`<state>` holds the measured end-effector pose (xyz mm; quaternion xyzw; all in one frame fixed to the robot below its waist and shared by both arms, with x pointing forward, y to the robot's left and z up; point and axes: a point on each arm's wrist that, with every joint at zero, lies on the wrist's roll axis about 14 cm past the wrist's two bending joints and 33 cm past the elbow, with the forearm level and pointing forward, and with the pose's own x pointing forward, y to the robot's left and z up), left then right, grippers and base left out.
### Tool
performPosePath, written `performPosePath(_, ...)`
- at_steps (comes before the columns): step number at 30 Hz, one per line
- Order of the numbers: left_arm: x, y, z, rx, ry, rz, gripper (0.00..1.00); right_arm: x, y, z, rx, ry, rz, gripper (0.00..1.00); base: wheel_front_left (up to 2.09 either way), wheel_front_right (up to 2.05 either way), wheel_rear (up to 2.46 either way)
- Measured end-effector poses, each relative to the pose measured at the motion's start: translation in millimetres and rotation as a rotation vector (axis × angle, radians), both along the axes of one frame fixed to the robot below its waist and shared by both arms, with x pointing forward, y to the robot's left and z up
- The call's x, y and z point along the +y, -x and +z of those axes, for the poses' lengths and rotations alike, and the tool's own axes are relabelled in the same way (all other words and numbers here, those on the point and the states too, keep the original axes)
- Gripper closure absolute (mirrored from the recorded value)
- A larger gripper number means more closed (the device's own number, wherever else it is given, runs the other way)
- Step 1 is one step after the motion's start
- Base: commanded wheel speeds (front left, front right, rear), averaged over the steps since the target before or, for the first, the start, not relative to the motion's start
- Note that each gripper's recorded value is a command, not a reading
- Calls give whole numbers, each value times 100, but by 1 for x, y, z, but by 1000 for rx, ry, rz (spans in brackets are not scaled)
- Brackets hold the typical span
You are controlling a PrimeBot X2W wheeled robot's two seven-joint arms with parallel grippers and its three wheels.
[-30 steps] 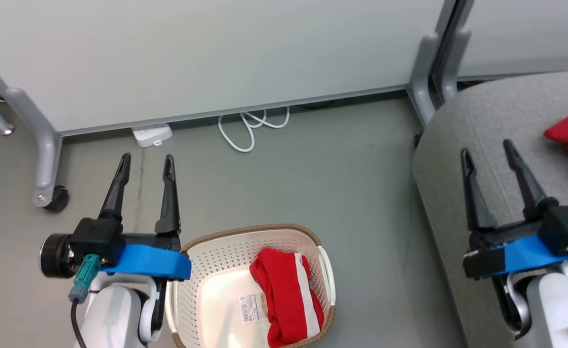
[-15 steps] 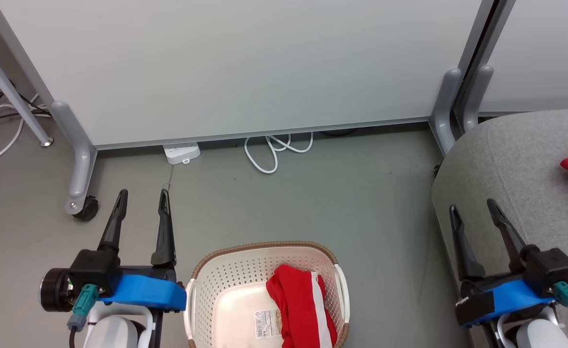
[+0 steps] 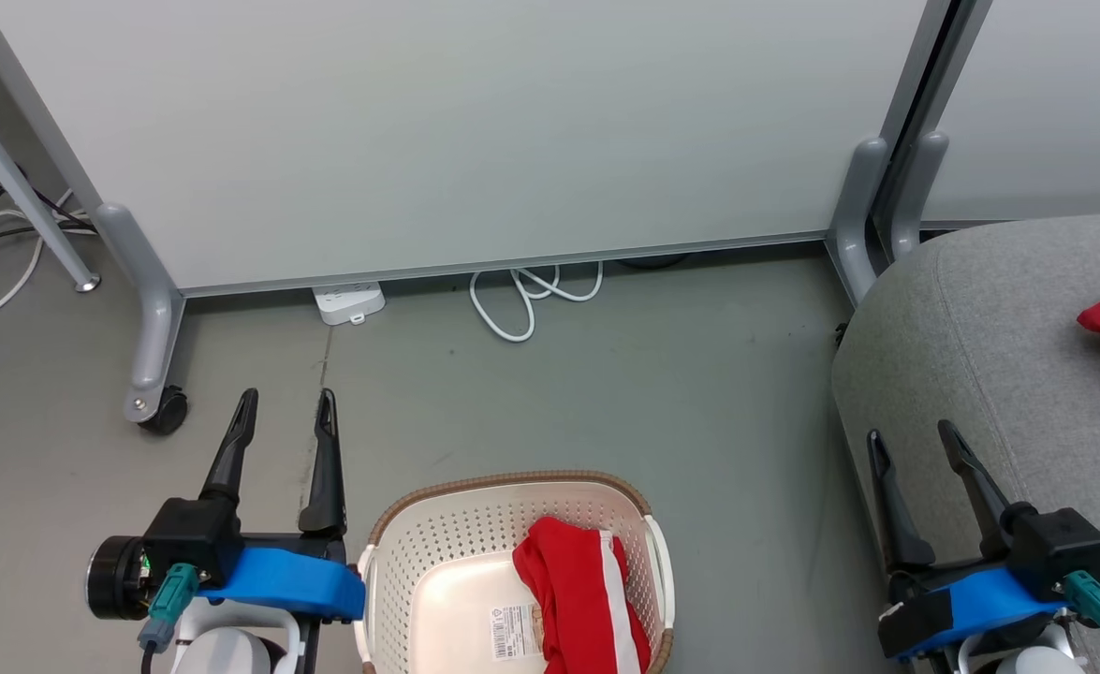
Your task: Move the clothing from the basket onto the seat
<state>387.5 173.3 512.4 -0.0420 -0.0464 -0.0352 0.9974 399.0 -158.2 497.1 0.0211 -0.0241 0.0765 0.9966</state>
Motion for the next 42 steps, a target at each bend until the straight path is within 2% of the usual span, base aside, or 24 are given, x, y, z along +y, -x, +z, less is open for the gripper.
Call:
performPosePath(11,-8,-3,-5,15,5,-22,0,-1,-1,-5,15,0,-3,0,0,0,0)
performPosePath(21,-50,-37,-28,86,-9,-160,0,-5,-20,-2,-1,10,-11,0,0,0,0)
performPosePath(30,-105,-65,-91,259,-79,-366,0,-12,-49,-5,-13,20,-27,0,0,0,0)
performPosePath(42,-140,-66,-216,596,-155,-568,0,-27,-85,-34,27,46,-59,0,0,0,0)
